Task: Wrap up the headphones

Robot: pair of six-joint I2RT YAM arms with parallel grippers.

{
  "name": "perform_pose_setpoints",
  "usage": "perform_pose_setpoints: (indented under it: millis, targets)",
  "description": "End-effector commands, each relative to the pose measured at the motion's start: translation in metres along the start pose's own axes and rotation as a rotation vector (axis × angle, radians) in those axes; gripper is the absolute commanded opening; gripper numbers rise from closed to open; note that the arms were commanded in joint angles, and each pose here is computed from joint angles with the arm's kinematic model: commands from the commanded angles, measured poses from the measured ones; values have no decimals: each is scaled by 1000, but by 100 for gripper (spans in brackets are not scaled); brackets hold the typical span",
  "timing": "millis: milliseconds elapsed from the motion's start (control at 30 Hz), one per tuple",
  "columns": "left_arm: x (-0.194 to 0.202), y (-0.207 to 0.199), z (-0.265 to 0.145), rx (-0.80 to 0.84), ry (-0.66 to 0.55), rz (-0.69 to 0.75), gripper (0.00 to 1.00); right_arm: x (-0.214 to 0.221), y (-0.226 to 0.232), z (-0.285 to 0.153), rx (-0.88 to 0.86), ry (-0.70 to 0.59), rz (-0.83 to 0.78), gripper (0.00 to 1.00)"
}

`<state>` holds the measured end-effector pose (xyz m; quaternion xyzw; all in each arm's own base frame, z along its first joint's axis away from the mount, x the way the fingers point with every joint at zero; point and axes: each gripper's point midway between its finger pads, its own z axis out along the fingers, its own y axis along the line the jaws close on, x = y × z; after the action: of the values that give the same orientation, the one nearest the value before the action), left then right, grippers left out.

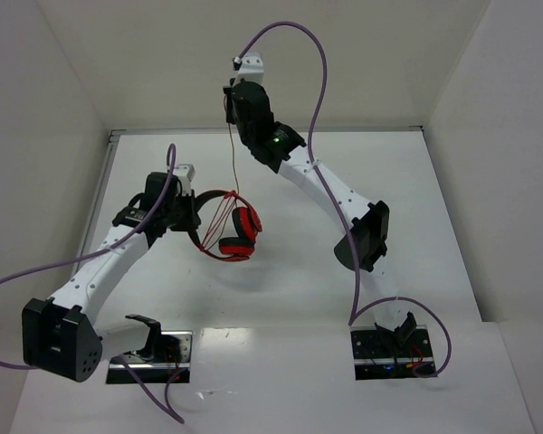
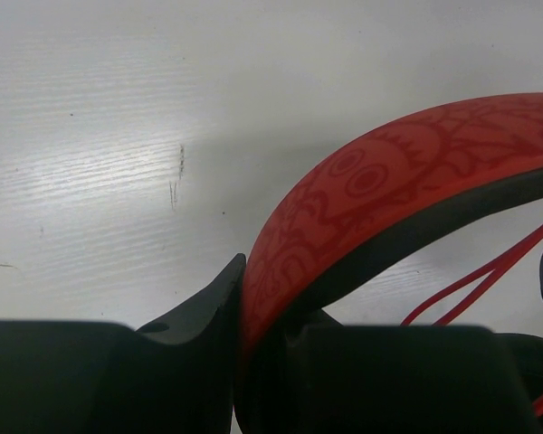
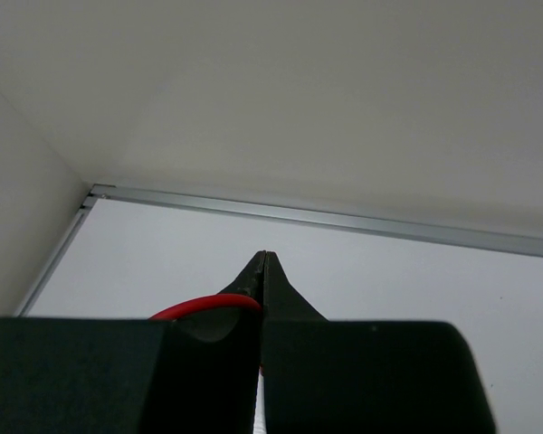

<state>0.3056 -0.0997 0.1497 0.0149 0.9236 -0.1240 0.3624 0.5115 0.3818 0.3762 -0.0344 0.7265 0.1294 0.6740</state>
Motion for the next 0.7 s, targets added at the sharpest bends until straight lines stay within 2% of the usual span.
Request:
perform_pose_setpoints:
  millis: [0,133,300,367,533,667]
  targets:
    - [-20,-14,-8,63,-96,-43,0,-8,-6,4,35,-32,42,1]
    - [-23,-7,-8,21,-122,-71,0,-7,-18,-1,88,-13,24,1]
    - [-12,33,16,-188,-104,-68,0,-7,-14,-10,53,13,49,1]
    - [-24,51,21,-293,-141,-57,0,4,-14,-11,49,43,56,1]
    - [-44,64,46,-400,-136,-27,0,24,7,-15,-52,126,126,1]
    - [-67,83,51,-531,-219,-47,0,47,28,-26,-115,204,146,1]
